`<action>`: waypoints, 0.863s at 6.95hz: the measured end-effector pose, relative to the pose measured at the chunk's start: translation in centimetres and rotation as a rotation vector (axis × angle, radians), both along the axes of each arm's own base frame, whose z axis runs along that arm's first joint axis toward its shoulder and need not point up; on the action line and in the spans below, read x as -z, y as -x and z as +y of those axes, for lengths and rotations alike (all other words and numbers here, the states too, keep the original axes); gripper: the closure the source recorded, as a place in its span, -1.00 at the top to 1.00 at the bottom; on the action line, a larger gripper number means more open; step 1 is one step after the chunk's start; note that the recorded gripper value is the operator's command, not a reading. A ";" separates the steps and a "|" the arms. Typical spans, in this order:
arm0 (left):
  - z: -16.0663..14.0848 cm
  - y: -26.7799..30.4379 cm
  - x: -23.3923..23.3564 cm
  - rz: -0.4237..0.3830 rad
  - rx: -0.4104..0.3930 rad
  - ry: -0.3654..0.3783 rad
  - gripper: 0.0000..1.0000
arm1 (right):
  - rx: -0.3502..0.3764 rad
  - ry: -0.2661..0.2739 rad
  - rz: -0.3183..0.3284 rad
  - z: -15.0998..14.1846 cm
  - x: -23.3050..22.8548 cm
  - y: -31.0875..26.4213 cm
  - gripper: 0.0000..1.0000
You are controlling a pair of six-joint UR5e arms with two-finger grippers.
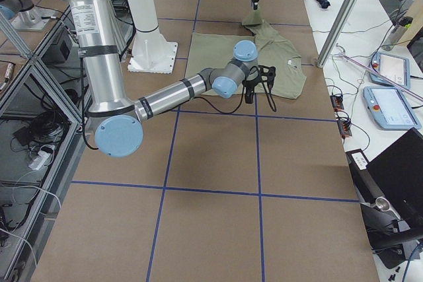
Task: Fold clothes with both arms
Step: 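Fold the held sleeve across the shirt body toward the right side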
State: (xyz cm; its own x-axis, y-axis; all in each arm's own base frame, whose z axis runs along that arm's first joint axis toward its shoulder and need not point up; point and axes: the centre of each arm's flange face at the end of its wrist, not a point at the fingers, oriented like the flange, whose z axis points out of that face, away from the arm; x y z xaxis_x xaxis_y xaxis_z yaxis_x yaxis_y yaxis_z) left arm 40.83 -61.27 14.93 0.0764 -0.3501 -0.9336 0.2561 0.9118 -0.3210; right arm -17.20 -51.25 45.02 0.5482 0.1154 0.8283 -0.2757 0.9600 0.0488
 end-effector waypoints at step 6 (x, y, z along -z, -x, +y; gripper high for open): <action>5.3 -25.1 11.2 0.009 0.270 0.051 -1.00 | -0.014 -0.014 0.021 2.1 -4.1 -3.4 1.00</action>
State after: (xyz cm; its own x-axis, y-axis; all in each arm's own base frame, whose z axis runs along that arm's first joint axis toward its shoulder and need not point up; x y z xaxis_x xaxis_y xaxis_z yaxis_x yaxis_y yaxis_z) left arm 65.97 -55.99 3.69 -0.0344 -0.4033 -0.9144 0.4847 0.7934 -0.3681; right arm -13.83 -49.13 49.11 0.5637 0.1119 0.8183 -0.2883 0.9551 0.0680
